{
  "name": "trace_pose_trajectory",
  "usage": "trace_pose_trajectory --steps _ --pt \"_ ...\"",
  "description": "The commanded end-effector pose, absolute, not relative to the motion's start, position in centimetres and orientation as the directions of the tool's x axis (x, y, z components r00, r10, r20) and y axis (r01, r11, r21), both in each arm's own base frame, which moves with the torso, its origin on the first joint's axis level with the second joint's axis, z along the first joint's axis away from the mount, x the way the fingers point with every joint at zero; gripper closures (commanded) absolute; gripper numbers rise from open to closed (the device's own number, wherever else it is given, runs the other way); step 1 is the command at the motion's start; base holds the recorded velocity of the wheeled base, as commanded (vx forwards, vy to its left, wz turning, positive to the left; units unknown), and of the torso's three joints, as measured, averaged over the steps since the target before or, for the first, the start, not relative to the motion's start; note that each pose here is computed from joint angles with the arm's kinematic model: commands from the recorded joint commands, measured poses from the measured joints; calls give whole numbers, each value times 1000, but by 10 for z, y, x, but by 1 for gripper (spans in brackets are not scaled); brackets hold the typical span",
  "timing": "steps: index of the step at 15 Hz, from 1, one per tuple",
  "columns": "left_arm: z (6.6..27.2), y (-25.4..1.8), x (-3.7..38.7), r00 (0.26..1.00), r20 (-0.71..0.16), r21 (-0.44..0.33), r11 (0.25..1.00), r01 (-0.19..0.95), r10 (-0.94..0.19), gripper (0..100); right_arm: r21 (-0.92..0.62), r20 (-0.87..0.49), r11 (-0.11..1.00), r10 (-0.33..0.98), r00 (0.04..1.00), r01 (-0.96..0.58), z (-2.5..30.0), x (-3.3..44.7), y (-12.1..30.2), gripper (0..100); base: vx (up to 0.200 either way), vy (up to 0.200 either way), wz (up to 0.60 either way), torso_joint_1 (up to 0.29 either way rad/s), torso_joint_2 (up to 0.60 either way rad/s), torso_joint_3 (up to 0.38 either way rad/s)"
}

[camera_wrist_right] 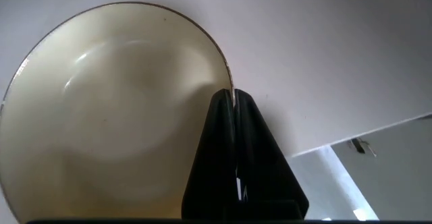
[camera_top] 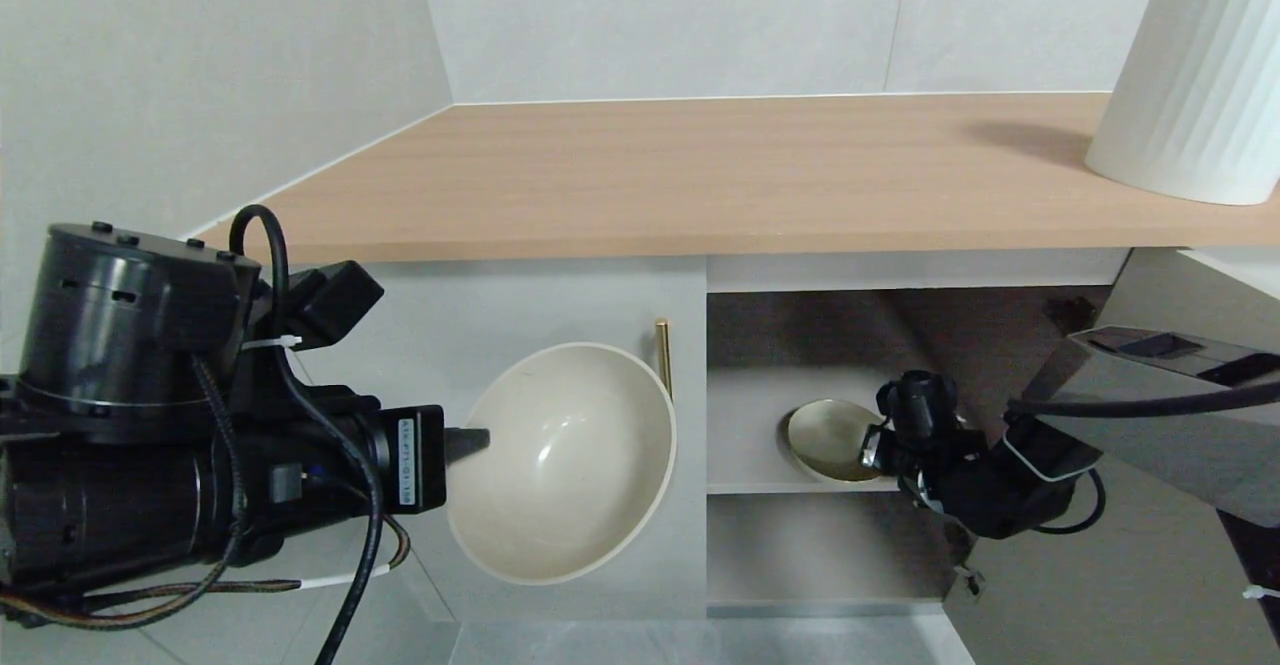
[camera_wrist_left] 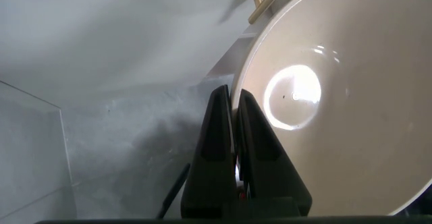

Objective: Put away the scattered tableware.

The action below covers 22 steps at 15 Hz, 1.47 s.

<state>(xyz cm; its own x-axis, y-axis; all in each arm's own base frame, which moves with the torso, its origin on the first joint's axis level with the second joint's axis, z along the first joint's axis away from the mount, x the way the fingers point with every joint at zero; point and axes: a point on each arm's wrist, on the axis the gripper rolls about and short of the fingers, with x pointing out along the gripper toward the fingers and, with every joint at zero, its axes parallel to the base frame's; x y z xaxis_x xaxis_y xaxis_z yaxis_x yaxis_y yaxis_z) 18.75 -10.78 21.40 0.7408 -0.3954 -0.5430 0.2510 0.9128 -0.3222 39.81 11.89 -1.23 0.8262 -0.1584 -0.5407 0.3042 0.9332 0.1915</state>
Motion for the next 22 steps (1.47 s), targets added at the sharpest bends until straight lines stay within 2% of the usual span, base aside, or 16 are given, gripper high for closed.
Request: trace_pose_trajectory --steps 1,17,18,22 --pt "213 -108 188 739 -546 -321 914 250 -394 100 197 -530 932 -161 833 305 -11 399 119 100 0 0 0 0 0 0" --pt "213 -108 188 739 -546 -321 914 250 -394 100 210 -492 919 -195 849 333 -10 411 119 100 0 0 0 0 0 0" --pt "213 -108 188 739 -546 -321 914 250 -394 100 211 -490 919 -195 849 333 -10 412 119 0 0 0 0 0 0 0" --pt "213 -108 188 740 -545 -320 913 251 -394 100 251 -475 907 -188 860 337 1 410 120 0 0 0 0 0 0 0"
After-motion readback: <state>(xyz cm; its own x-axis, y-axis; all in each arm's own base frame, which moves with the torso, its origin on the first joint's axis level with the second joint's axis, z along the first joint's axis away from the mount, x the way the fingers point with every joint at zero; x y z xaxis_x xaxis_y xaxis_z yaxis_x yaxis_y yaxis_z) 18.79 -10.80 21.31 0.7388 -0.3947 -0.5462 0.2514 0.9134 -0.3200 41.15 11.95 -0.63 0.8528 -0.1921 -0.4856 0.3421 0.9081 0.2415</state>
